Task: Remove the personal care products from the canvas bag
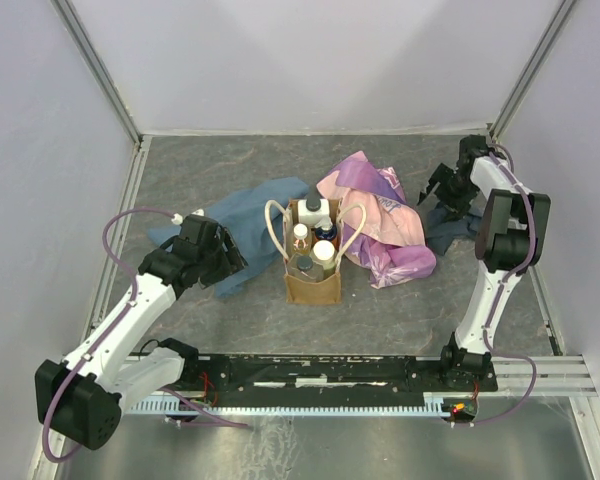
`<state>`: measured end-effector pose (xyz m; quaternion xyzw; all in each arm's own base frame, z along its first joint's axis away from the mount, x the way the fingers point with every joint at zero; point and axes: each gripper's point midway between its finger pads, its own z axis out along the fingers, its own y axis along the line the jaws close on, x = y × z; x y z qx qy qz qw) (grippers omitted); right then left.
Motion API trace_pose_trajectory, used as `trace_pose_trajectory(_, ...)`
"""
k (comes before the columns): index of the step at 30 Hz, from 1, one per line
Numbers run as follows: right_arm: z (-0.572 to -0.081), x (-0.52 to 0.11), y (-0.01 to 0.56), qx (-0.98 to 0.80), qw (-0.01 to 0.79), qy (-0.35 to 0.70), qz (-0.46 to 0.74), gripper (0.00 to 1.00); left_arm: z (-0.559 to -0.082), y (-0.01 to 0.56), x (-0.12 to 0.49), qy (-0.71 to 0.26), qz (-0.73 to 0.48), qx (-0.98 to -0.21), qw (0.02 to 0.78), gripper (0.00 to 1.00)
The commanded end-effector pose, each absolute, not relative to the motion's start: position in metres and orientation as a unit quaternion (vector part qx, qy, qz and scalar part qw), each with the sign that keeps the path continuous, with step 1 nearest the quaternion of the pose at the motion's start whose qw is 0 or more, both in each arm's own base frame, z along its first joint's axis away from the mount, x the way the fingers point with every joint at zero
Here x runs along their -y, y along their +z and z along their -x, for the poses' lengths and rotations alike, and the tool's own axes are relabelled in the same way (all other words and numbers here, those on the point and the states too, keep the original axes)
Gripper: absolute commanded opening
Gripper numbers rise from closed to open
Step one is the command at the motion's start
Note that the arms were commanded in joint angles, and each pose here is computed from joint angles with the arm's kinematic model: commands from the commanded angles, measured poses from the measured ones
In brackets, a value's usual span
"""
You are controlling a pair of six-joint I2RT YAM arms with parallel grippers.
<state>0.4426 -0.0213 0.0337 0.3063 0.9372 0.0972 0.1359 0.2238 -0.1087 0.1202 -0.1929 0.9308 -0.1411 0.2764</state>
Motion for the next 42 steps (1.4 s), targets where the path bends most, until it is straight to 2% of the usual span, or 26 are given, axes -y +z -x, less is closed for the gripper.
trace_pose_trajectory(1, -0.437, 0.046, 0.019, -0.934, 0.113, 0.052, -0.334, 0.89, -0.229, 0.137, 0.113, -0.157, 0.204, -0.922, 0.29, 0.76)
trace_pose_trajectory(7, -0.394, 0.107, 0.01, -0.912, 0.09, -0.031, -0.4, 0.88, -0.228, 0.134, 0.111, -0.15, 0.204, -0.924, 0.287, 0.76)
trace_pose_trajectory(14, -0.318, 0.181, 0.016, -0.857, 0.048, -0.142, -0.493, 0.84, -0.232, 0.13, 0.119, -0.159, 0.195, -0.929, 0.273, 0.76)
trace_pose_trajectory(17, -0.317, 0.186, 0.041, -0.842, 0.1, -0.154, -0.507, 0.84, -0.234, 0.131, 0.119, -0.156, 0.192, -0.929, 0.274, 0.76)
trace_pose_trajectory(19, -0.33, 0.18, 0.075, -0.84, 0.166, -0.154, -0.493, 0.84, -0.233, 0.13, 0.119, -0.156, 0.192, -0.93, 0.272, 0.76)
trace_pose_trajectory(23, -0.36, 0.14, 0.14, -0.858, 0.273, -0.142, -0.411, 0.84, -0.232, 0.127, 0.12, -0.163, 0.198, -0.927, 0.274, 0.76)
trace_pose_trajectory(26, -0.38, 0.096, 0.165, -0.884, 0.311, -0.1, -0.334, 0.85, -0.232, 0.125, 0.122, -0.167, 0.2, -0.926, 0.273, 0.76)
trace_pose_trajectory(29, -0.398, 0.044, 0.166, -0.921, 0.294, -0.024, -0.253, 0.85, -0.232, 0.126, 0.123, -0.17, 0.199, -0.926, 0.271, 0.76)
trace_pose_trajectory(34, -0.409, -0.037, 0.143, -0.96, 0.213, 0.114, -0.14, 0.87, -0.232, 0.131, 0.122, -0.172, 0.199, -0.924, 0.278, 0.76)
trace_pose_trajectory(42, -0.409, -0.128, 0.13, -0.969, 0.185, 0.162, -0.028, 0.9, -0.23, 0.128, 0.123, -0.173, 0.201, -0.925, 0.272, 0.76)
